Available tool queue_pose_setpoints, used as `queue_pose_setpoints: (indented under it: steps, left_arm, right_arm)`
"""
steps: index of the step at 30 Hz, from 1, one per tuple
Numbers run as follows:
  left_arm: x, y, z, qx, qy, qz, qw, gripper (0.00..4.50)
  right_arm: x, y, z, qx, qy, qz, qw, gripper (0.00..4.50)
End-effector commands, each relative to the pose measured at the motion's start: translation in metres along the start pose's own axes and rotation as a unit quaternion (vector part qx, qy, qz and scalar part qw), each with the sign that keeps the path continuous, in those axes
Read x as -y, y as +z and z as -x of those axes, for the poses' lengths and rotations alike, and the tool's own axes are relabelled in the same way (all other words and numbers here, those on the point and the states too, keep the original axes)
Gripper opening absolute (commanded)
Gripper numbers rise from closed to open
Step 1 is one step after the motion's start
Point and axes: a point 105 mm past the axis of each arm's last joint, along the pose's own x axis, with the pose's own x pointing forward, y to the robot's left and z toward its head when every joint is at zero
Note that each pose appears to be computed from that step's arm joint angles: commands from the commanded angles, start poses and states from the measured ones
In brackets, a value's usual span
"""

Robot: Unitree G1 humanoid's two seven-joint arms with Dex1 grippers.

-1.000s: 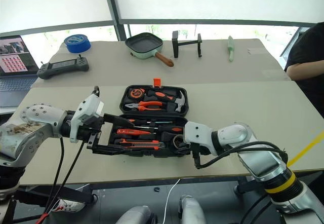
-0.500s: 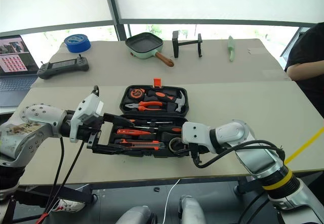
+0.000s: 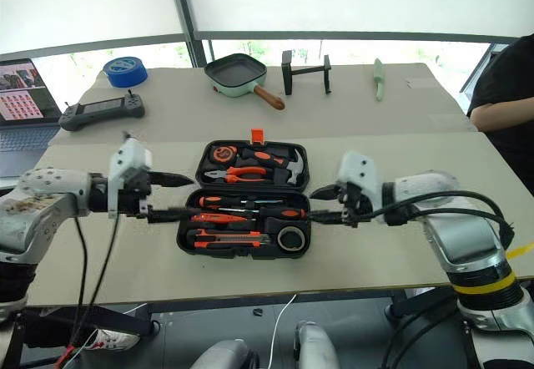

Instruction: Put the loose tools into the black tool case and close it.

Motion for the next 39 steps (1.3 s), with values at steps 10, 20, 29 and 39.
queue_pose_setpoints:
  steps: [10,20,29,39]
  left_arm:
    - [-0.006,-0.037,-0.034,-0.051,0.005,-0.066,0.996,0.05]
    - [0.057,-0.035,-0.052,-0.033,-0.115,-0.103,0.987,0.05]
    - [0.087,-0.059,-0.040,-0.068,-0.158,-0.119,0.978,0.05]
    - [0.022,-0.047,-0.035,-0.067,-0.040,-0.086,0.993,0.05]
  right_arm:
    - [0.034,-0.023,-0.028,-0.018,-0.050,0.052,0.997,0.00]
    - [-0.015,-0.021,-0.033,-0.018,0.058,0.143,0.988,0.00]
    - [-0.038,-0.051,-0.012,-0.063,0.059,0.142,0.986,0.00]
    - [0.012,-0.044,-0.009,-0.069,-0.042,0.116,0.990,0.00]
